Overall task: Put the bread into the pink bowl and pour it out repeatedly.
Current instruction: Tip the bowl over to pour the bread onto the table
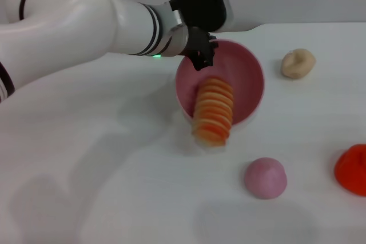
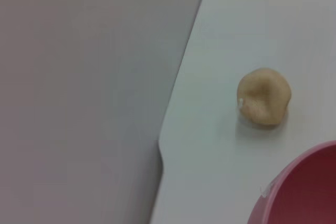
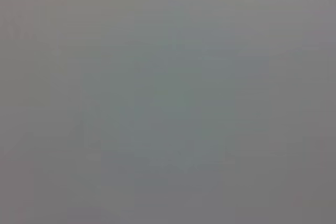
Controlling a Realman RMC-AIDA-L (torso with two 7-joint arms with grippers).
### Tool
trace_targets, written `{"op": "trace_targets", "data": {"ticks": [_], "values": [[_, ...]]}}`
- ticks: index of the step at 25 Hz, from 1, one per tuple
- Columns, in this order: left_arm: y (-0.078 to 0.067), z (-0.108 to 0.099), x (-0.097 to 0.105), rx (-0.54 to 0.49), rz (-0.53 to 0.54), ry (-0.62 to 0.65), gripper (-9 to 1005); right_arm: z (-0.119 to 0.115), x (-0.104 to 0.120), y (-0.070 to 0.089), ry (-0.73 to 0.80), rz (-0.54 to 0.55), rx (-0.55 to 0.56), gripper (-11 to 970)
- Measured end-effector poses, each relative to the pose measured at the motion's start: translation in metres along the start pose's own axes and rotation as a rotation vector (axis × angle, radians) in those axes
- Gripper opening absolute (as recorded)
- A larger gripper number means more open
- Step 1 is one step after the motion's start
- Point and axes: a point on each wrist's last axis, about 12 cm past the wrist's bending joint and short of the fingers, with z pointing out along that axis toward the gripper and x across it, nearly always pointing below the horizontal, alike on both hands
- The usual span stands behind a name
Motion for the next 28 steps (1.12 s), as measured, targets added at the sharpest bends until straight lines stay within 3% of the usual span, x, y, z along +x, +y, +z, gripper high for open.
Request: {"op": "trace_targets", "data": {"ticks": [4,6,17,21,28], "values": [[0.0,-0.003,-0.009,-0.025,0.096,0.01,44,0.0,0.001,0.003,-0.001,0.011,-0.01,676],[-0.006,-0.008,-0.021,-0.05,0.253,0.038,44,0.0,0.002,0.004,-0.003,0.014,-0.014,676],[-0.032,-0.017,-0.055,-0.089,0.548,0.028,44,-0.002,0.003,0.007,-0.012,0.033,-0.021,675],[-0.031,-0.018,-0.059,-0.104,0.563,0.004,44,0.0,0.002,0.009,-0.024,0.037,-0.035,675],[-0.024,-0.022,-0.064,-0.252,0.522,-0.179,44,-0.002,0.001,0.01,-0.032,0.04,-0.04,675]]}}
